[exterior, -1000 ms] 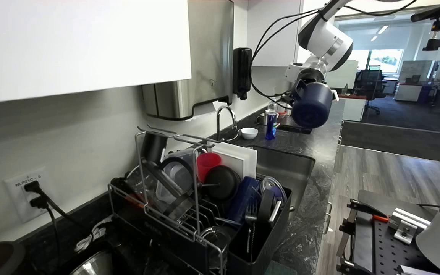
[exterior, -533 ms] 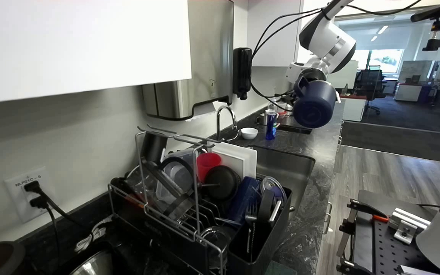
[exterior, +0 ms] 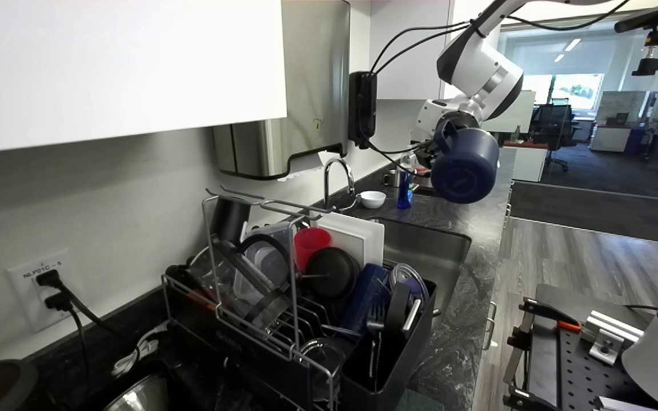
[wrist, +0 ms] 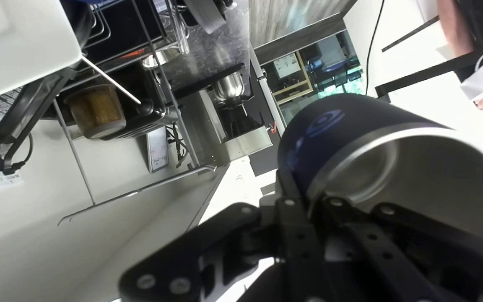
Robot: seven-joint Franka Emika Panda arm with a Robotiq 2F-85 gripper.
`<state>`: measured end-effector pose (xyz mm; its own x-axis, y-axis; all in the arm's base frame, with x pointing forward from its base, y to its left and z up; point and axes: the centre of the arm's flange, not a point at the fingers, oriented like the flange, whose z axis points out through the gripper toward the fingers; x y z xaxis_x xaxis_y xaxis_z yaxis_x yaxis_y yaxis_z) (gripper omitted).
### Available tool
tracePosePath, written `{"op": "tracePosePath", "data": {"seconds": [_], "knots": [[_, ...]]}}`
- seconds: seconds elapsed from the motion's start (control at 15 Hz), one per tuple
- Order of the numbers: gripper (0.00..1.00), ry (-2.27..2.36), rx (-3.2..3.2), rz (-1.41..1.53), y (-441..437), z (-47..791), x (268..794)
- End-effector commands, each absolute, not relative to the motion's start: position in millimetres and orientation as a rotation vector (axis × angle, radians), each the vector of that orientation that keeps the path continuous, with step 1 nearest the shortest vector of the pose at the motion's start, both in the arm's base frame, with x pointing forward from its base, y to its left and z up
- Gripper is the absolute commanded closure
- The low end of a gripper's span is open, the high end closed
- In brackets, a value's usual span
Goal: Take the mug out of the sink and put it on the dish rack
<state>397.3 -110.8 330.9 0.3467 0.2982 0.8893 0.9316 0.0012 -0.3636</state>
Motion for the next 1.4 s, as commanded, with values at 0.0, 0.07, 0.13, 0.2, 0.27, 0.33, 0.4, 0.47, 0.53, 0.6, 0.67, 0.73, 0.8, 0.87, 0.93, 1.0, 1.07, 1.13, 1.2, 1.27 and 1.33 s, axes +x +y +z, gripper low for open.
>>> {"op": "tracePosePath", "data": {"seconds": [0.0, 0.07, 0.13, 0.2, 0.27, 0.33, 0.4, 0.47, 0.53, 0.6, 0.67, 0.73, 0.8, 0.87, 0.93, 1.0, 1.07, 1.13, 1.2, 1.27, 1.33], "knots": [[0.98, -1.158, -1.562, -0.816, -99.7, 327.2, 401.6], [0.98, -1.149, -1.587, -0.838, -99.8, 324.8, 405.8], [0.98, -1.136, -1.607, -0.848, -100.5, 323.3, 409.5], [0.98, -1.131, -1.628, -0.863, -102.2, 322.4, 412.8], [0.98, -1.127, -1.644, -0.872, -104.3, 321.8, 413.8], [0.98, -1.126, -1.654, -0.874, -107.1, 322.0, 413.0], [0.98, -1.132, -1.658, -0.871, -110.4, 322.5, 410.6], [0.98, -1.138, -1.657, -0.864, -114.6, 323.5, 406.8], [0.98, -1.155, -1.659, -0.84, -121.3, 326.2, 401.0], [0.98, -1.161, -1.658, -0.823, -129.3, 327.4, 395.2], [0.93, -1.138, -1.666, -0.817, -122.5, 320.1, 407.7], [0.93, -1.14, -1.673, -0.81, -128.0, 320.4, 404.3], [0.93, -1.14, -1.677, -0.811, -131.1, 321.3, 402.4], [0.93, -1.14, -1.678, -0.812, -131.7, 322.0, 401.9], [0.93, -1.142, -1.677, -0.811, -131.1, 322.2, 402.0], [0.93, -1.143, -1.675, -0.81, -130.0, 322.1, 402.3], [0.93, -1.144, -1.675, -0.809, -129.8, 322.0, 402.2], [0.93, -1.143, -1.675, -0.809, -129.8, 322.0, 402.2], [0.93, -1.143, -1.675, -0.809, -129.8, 322.0, 402.2], [0.93, -1.143, -1.675, -0.809, -129.8, 321.9, 402.2], [0.93, -1.143, -1.675, -0.809, -129.8, 321.9, 402.2]]}}
